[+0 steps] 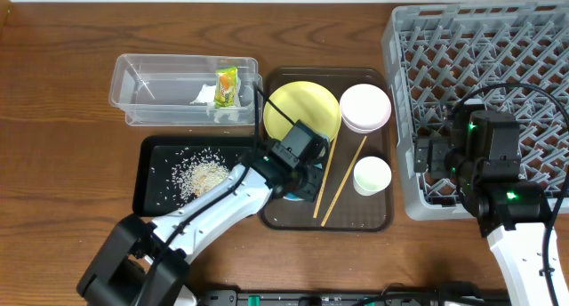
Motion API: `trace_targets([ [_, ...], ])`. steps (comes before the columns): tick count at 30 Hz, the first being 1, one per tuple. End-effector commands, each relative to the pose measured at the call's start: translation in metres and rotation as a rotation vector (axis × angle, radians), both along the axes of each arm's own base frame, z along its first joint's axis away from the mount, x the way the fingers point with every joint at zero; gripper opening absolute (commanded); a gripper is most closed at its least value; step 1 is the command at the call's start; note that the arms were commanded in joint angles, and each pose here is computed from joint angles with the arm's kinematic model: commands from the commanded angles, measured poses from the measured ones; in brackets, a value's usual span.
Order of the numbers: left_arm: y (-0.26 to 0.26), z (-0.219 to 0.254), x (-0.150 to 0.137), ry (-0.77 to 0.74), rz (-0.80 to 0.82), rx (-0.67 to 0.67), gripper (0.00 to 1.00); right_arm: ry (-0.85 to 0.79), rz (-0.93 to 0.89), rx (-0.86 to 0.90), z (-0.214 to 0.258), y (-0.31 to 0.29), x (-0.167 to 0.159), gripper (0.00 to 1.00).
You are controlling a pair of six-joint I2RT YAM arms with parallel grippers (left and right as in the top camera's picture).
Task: Sort waste into correct bins and load items into the dishwasher rack
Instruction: 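Set the empty blue bowl back on the brown tray, then grasp the white paper cup with left gripper and lift toward right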
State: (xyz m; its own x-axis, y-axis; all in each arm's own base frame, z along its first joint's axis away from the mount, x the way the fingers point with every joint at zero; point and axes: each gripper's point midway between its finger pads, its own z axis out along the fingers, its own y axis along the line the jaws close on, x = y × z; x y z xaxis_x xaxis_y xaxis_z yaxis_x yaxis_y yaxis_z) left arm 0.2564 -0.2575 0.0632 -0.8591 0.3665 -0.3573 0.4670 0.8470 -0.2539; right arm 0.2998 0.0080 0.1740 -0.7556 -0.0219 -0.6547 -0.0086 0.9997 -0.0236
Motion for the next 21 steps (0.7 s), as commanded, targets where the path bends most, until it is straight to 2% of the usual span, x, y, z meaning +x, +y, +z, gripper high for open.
trace_targets([
  [1, -0.017, 0.060, 0.028, -0.137, 0.007, -0.100, 0.45, -0.024, 0.005, 0.011, 0.009, 0.004, 0.003, 0.99],
  [5, -0.041, 0.088, 0.035, -0.188, -0.034, -0.226, 0.46, -0.024, 0.005, 0.011, 0.009, 0.004, 0.003, 0.99],
  [8, -0.055, 0.087, 0.035, -0.175, -0.050, -0.273, 0.45, -0.024, 0.005, 0.011, 0.009, 0.004, 0.003, 0.99],
  [18, -0.089, 0.018, 0.008, -0.042, -0.114, -0.194, 0.46, -0.024, 0.005, 0.011, 0.009, 0.004, 0.003, 0.99],
  [19, -0.092, 0.012, 0.006, -0.034, -0.122, -0.188, 0.45, -0.023, 0.005, 0.011, 0.009, 0.004, 0.003, 0.99],
  [21, -0.095, 0.002, 0.003, -0.019, -0.129, -0.174, 0.36, -0.023, 0.005, 0.011, 0.009, 0.004, 0.003, 0.99],
])
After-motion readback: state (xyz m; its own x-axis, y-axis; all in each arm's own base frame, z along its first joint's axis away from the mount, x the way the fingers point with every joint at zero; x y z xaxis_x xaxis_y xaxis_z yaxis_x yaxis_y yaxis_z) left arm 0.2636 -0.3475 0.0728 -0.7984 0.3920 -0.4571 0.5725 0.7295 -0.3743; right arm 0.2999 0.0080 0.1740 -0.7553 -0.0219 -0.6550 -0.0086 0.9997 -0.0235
